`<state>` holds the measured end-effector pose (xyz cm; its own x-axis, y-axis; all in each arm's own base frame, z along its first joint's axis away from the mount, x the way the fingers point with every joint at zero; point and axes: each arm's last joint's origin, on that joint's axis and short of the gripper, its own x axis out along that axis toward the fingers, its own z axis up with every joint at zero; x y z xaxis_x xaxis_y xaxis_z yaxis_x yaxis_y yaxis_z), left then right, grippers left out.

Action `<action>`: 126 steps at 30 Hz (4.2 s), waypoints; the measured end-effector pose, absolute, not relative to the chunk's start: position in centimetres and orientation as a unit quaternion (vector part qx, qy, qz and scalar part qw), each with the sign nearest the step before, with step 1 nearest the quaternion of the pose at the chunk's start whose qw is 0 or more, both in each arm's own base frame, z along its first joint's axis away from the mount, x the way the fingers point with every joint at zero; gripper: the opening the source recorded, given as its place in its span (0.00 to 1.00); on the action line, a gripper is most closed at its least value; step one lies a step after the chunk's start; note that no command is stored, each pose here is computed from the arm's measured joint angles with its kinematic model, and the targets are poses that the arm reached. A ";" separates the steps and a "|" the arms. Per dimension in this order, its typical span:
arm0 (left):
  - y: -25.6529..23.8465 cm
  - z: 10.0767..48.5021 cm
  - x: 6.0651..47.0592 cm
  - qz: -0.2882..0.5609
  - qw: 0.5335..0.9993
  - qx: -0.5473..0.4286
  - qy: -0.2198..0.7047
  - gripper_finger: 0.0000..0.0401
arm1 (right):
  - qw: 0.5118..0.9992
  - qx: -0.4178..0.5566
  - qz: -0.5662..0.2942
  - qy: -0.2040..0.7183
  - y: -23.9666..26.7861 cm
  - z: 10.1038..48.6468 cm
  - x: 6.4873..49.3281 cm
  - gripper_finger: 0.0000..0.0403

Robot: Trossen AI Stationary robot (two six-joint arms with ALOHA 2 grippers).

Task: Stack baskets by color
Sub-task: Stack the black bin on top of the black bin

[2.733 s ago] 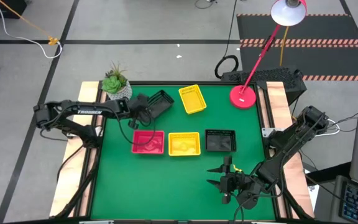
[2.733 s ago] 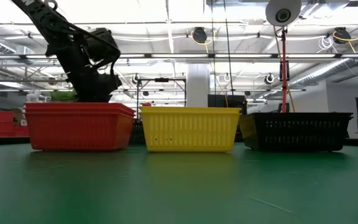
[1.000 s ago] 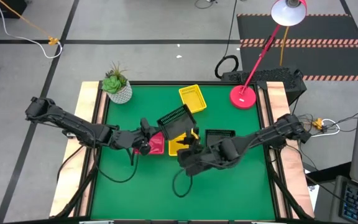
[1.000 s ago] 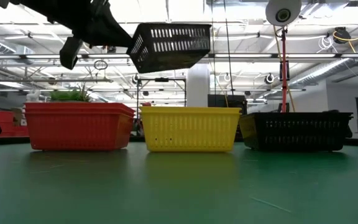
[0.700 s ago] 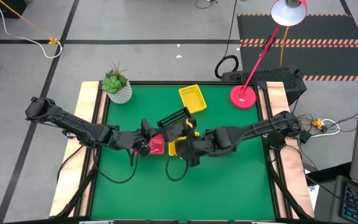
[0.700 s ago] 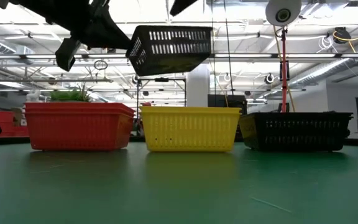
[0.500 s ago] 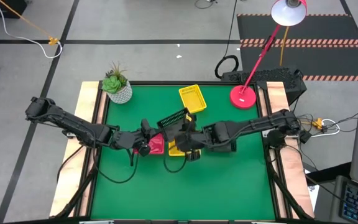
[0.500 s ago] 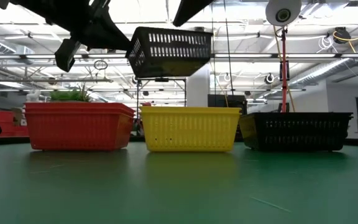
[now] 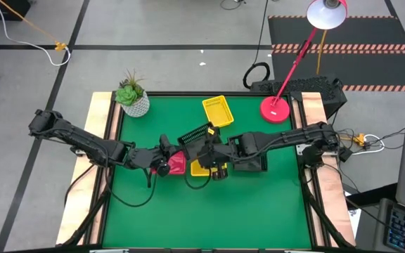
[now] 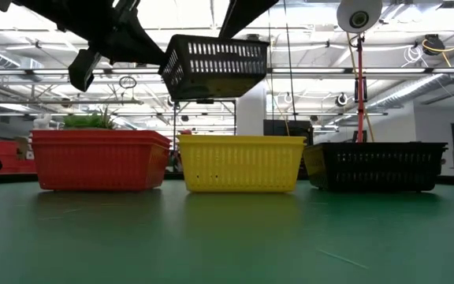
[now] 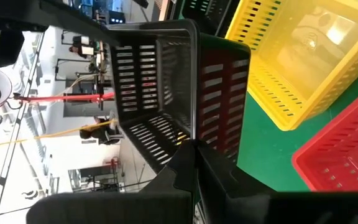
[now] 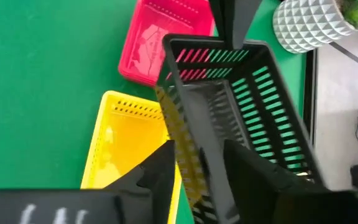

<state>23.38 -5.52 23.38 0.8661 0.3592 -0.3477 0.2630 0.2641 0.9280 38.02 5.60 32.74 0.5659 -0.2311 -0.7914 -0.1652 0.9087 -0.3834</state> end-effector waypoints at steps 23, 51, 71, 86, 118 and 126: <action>-5.5 23.4 23.4 0.035 0.761 0.595 0.257 0.01 | 0.840 -0.226 0.000 0.493 5.4 29.3 37.9 0.02; -4.2 24.9 23.8 0.208 0.871 0.394 0.207 0.56 | 0.825 -0.134 -0.012 0.549 12.0 32.6 30.3 0.01; -4.2 24.9 23.8 0.211 0.879 0.377 0.202 0.56 | 0.817 -0.087 -0.023 0.569 16.2 34.6 24.0 0.02; -4.2 24.9 23.8 0.212 0.881 0.372 0.200 0.56 | 0.800 -0.112 -0.060 0.587 14.5 33.1 22.1 0.02; -2.7 24.8 24.4 0.170 0.927 0.284 0.177 0.56 | 0.826 -0.077 -0.084 0.551 7.6 26.8 20.5 0.02; -2.5 25.1 24.6 0.144 0.948 0.243 0.148 0.56 | 0.833 -0.075 -0.085 0.541 7.5 26.9 20.8 0.02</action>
<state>24.65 -2.53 25.14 0.9146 0.3444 -0.2117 -0.2002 0.8409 0.5029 20.79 7.50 26.89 0.3992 -0.2226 -0.8894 0.0606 0.9744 -0.2167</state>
